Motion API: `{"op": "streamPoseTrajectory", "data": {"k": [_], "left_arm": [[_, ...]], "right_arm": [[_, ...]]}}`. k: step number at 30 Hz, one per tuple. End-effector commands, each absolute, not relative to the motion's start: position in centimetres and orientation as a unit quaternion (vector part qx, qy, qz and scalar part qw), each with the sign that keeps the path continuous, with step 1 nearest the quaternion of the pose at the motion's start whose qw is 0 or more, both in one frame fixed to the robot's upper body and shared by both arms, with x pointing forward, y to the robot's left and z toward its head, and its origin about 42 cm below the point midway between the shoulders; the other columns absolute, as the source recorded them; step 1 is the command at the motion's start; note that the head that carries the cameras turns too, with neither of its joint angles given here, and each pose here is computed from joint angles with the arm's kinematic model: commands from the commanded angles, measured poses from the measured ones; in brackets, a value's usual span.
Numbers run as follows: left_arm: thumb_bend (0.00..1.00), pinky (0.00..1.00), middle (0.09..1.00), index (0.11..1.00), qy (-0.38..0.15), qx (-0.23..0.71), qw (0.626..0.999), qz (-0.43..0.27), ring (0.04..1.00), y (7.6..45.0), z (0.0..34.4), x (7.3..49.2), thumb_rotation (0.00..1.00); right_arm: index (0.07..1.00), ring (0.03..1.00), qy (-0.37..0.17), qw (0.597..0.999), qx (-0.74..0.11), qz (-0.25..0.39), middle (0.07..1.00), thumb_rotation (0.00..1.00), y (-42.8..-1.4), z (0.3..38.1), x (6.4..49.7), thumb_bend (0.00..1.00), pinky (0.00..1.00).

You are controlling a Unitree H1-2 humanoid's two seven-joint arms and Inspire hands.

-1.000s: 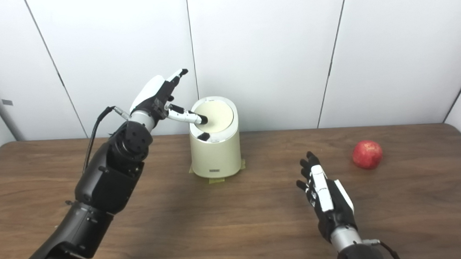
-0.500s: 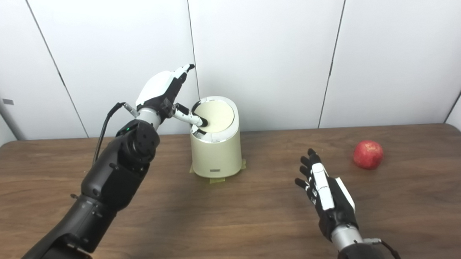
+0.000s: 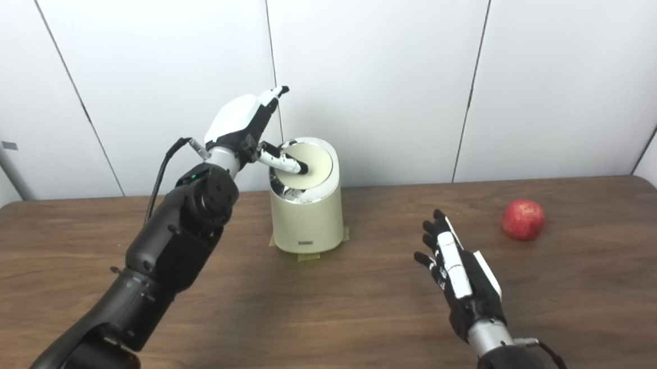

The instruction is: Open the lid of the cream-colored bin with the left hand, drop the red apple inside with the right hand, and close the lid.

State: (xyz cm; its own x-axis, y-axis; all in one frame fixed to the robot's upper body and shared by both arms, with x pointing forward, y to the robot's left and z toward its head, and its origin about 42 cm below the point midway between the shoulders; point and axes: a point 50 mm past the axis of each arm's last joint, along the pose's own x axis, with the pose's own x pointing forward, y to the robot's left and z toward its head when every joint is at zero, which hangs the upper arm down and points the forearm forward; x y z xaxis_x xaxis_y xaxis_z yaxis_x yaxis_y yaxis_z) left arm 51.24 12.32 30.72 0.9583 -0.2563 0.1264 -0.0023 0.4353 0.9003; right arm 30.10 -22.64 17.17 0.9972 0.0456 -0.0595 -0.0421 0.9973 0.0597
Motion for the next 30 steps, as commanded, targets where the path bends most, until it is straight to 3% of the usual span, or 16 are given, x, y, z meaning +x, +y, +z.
{"op": "streamPoseTrajectory", "data": {"k": [1, 12, 19, 25, 30], "left_arm": [[0.92, 0.87, 1.0, 1.0, -0.188, 0.543, 0.817, -0.05, 0.96, 11.7, 35.5, 51.7, 0.15], [0.95, 0.89, 0.982, 1.0, -0.194, 0.596, 0.777, -0.06, 0.957, 11.4, 35.0, 51.5, 0.12], [0.95, 0.99, 0.986, 1.0, -0.196, 0.624, 0.754, -0.061, 0.972, 11.1, 34.8, 51.4, 0.11], [0.96, 1.0, 0.986, 1.0, -0.203, 0.646, 0.733, -0.067, 0.979, 10.7, 34.4, 51.4, 0.11], [0.98, 1.0, 0.988, 1.0, -0.216, 0.69, 0.688, -0.073, 0.989, 10.0, 33.2, 51.3, 0.13]], "right_arm": [[1.0, 0.98, -0.011, 0.999, 0.034, 0.035, 0.979, 0.94, -22.2, 19.3, 30.6, 0.63, 0.89], [1.0, 0.971, -0.015, 0.999, 0.022, 0.043, 0.97, 0.92, -22.0, 19.4, 30.6, 0.63, 0.89], [1.0, 0.977, -0.012, 0.999, 0.018, 0.043, 0.974, 0.93, -21.8, 19.3, 30.7, 0.62, 0.9], [1.0, 0.98, -0.01, 0.999, 0.02, 0.042, 0.978, 0.93, -21.8, 19.3, 30.6, 0.62, 0.9], [1.0, 0.982, -0.014, 0.999, 0.019, 0.043, 0.981, 0.93, -21.7, 19.5, 30.6, 0.61, 0.9]]}}
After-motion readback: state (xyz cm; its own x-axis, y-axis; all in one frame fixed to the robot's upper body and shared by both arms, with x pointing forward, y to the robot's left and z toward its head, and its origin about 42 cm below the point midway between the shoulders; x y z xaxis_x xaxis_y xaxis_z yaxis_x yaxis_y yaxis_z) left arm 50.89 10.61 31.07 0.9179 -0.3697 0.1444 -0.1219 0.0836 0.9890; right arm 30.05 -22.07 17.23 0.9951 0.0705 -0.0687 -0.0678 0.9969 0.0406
